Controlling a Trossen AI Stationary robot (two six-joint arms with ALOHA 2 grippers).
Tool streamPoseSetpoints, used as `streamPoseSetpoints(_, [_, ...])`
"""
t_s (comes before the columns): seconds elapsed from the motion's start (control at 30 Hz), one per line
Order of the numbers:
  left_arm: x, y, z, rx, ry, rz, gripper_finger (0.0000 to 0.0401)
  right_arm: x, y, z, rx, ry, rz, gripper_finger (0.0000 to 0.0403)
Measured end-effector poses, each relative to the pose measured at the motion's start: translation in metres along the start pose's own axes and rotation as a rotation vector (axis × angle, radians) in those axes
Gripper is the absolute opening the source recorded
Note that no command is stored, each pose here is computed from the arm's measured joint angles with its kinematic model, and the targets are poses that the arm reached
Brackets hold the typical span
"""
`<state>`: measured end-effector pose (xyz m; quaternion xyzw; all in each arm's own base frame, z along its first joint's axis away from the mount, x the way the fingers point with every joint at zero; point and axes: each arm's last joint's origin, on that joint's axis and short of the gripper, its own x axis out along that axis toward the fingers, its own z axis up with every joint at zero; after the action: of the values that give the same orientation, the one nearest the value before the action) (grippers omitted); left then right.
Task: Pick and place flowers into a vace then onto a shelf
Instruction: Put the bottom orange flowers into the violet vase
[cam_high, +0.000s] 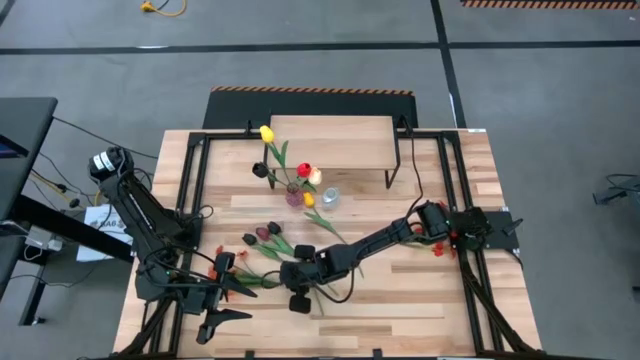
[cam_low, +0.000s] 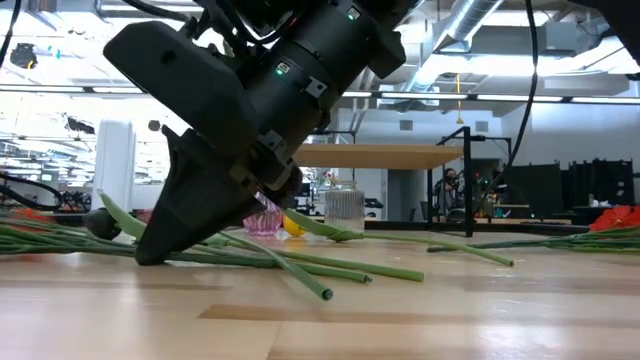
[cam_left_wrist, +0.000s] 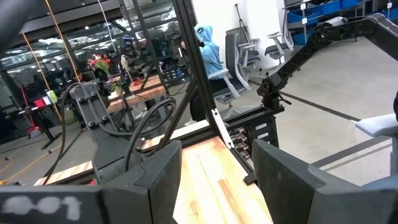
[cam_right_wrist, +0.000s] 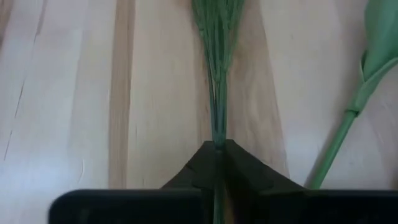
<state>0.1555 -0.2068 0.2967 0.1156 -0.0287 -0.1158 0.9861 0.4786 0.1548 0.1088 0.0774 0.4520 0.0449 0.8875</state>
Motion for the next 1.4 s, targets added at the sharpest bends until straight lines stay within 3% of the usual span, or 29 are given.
streamPoseSetpoints(0.27, [0.0, 0.0, 0.0, 0.0, 0.0, 0.0, 0.0187, 0.0, -0.001, -0.002, 0.014, 0.003, -0.037, 0.0006])
streamPoseSetpoints(0.57, [0.0, 0.0, 0.0, 0.001, 0.0, 0.0, 0.0187, -0.013, 0.017, 0.004, -0.049, 0.005, -0.069, 0.0002])
streamPoseSetpoints(1.03, [0.0, 0.0, -0.002, 0.013, 0.013, -0.003, 0.0187, -0.07, 0.068, 0.019, -0.138, -0.055, -0.378, 0.0001])
streamPoseSetpoints(1.4, [0.0, 0.0, -0.002, 0.013, 0.013, -0.003, 0.0187, -0.104, 0.09, 0.009, -0.153, -0.02, -0.616, 0.0])
